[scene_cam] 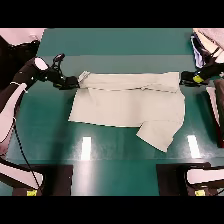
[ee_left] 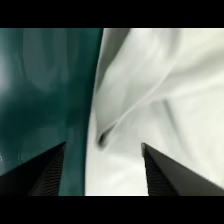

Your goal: Fold the shirts.

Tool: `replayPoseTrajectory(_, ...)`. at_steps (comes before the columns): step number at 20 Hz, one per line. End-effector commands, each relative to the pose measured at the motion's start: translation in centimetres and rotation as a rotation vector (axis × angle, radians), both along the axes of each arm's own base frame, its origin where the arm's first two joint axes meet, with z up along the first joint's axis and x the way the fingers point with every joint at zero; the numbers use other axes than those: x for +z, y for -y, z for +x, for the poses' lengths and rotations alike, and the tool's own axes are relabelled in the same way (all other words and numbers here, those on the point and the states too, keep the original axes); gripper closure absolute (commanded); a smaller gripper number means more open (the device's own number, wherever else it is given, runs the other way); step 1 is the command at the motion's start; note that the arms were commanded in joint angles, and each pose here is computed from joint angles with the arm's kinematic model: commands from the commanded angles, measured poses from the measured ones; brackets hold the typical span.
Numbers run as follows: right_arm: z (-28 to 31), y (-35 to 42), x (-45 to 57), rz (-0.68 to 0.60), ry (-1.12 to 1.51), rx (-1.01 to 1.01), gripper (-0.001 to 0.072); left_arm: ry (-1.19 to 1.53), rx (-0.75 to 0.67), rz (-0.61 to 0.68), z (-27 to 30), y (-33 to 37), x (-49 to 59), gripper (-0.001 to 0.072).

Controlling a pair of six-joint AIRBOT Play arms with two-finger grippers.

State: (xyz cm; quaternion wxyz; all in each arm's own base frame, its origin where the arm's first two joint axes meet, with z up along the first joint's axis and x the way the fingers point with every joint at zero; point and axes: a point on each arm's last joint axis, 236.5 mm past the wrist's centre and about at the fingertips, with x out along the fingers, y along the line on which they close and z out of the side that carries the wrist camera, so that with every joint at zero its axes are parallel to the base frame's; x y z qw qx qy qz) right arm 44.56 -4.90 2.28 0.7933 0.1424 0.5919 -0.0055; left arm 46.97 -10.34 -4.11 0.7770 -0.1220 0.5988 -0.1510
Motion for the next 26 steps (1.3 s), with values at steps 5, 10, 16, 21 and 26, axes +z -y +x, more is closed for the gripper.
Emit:
replayPoseTrajectory(5, -3.3, -1.3, 6.3, 0.134, 0.062, 0.033, 0.0363, -0.171, -0.057, -0.051, -9.3, -1.1, -0.9, 0.0139)
replayPoseTrajectory(10, -3.5, -2.5, 7.8, 0.124, 0.095, 0.066, 0.0362, -0.176, -0.006, -0.068, -15.0, -0.7, -3.2, 0.0140)
replayPoseTrajectory(16, -4.6, -3.9, 7.7, 0.136, 0.055, 0.105, 0.0364, -0.162, 0.016, -0.166, -14.9, 1.2, -3.0, 0.0388)
replayPoseTrajectory(21, -7.4, -3.7, 6.9, 0.157, -0.052, 0.116, 0.0364, -0.156, 0.001, -0.163, -15.1, 1.2, -2.3, 0.0684)
replayPoseTrajectory(26, -15.7, -4.6, 1.6, 0.227, -0.242, 0.057, 0.0365, -0.090, -0.042, -0.034, -18.2, -1.1, 1.9, 0.0684)
